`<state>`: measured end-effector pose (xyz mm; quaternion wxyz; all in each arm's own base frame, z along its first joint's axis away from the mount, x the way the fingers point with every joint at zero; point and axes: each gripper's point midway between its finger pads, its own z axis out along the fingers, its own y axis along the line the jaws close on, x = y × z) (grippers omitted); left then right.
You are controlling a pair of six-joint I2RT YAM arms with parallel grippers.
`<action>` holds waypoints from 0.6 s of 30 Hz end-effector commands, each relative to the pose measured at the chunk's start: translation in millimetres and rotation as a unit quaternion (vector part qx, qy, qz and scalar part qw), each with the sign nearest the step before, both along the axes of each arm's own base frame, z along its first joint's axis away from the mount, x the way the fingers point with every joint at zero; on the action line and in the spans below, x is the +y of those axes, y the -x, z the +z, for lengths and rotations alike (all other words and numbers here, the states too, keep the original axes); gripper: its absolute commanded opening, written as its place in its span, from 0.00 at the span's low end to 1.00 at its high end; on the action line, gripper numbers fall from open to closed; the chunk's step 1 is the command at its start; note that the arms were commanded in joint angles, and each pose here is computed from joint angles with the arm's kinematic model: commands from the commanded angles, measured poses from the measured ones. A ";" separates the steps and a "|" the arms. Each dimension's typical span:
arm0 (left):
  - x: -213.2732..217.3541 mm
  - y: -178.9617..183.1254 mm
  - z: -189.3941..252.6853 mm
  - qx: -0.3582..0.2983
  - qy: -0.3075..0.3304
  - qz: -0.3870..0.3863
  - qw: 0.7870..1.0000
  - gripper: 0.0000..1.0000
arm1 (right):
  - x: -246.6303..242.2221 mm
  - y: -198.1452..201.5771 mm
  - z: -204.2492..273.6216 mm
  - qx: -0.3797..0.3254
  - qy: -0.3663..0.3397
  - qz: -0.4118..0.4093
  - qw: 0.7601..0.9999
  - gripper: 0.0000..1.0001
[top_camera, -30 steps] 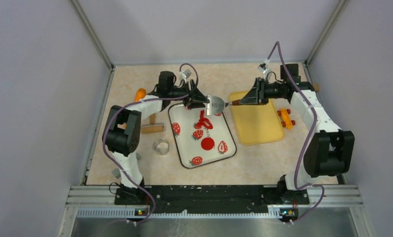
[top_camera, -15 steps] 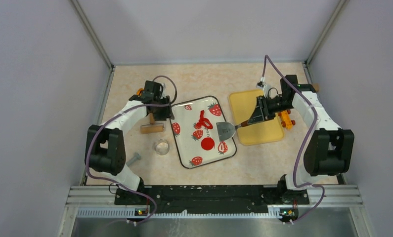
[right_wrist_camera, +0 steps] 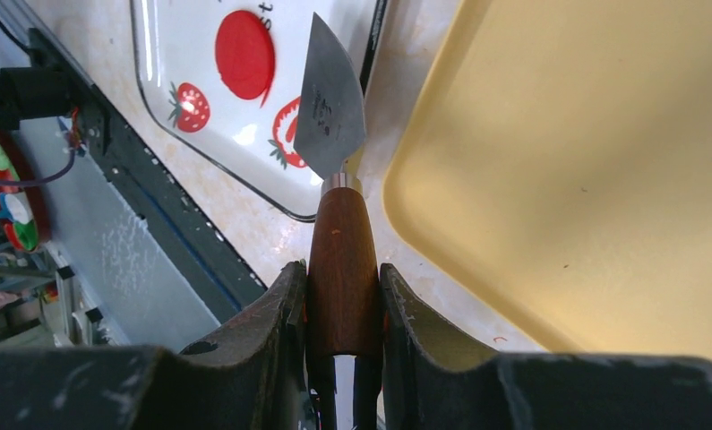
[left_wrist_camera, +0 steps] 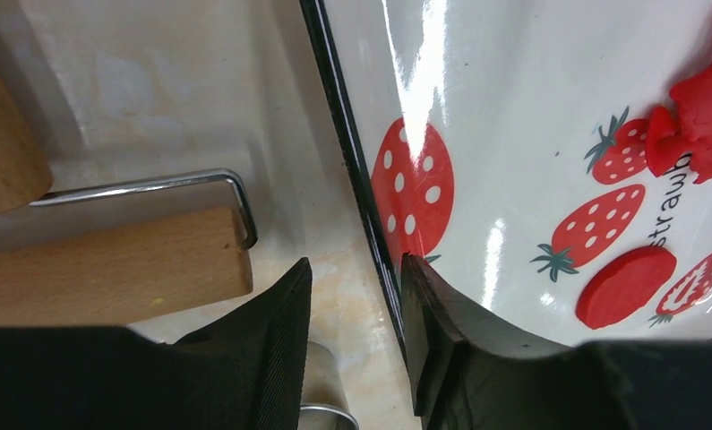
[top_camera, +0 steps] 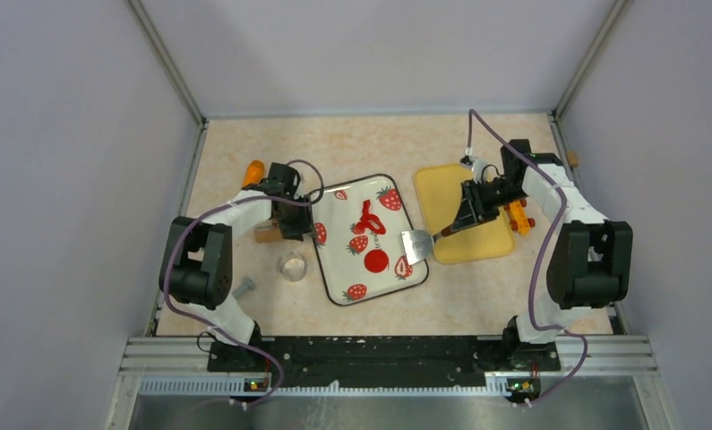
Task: Roll out the dumpling wrappers from the dough
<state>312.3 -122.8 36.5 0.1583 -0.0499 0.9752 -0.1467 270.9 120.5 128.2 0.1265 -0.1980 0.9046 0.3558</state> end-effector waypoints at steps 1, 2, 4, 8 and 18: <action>-13.5 -10.8 -1.2 -0.014 0.032 -0.007 0.999 0.44 | 3.8 -8.4 -5.6 -0.013 0.024 0.003 1.000 0.00; -14.1 -11.7 -2.1 -0.013 0.033 -0.007 0.999 0.43 | 5.5 -8.7 -7.2 -0.015 0.029 0.006 0.999 0.00; -15.4 -12.2 -4.6 -0.011 0.034 -0.008 0.999 0.42 | 8.9 -7.1 -10.3 -0.011 0.037 0.012 0.999 0.00; -17.0 -12.6 -9.3 -0.003 0.037 -0.010 0.999 0.34 | 14.2 -5.5 -16.6 -0.006 0.058 0.013 0.998 0.00; -26.5 -12.5 -15.7 -0.001 0.041 -0.028 0.999 0.00 | 4.6 -9.6 -39.6 0.023 0.112 -0.022 0.993 0.00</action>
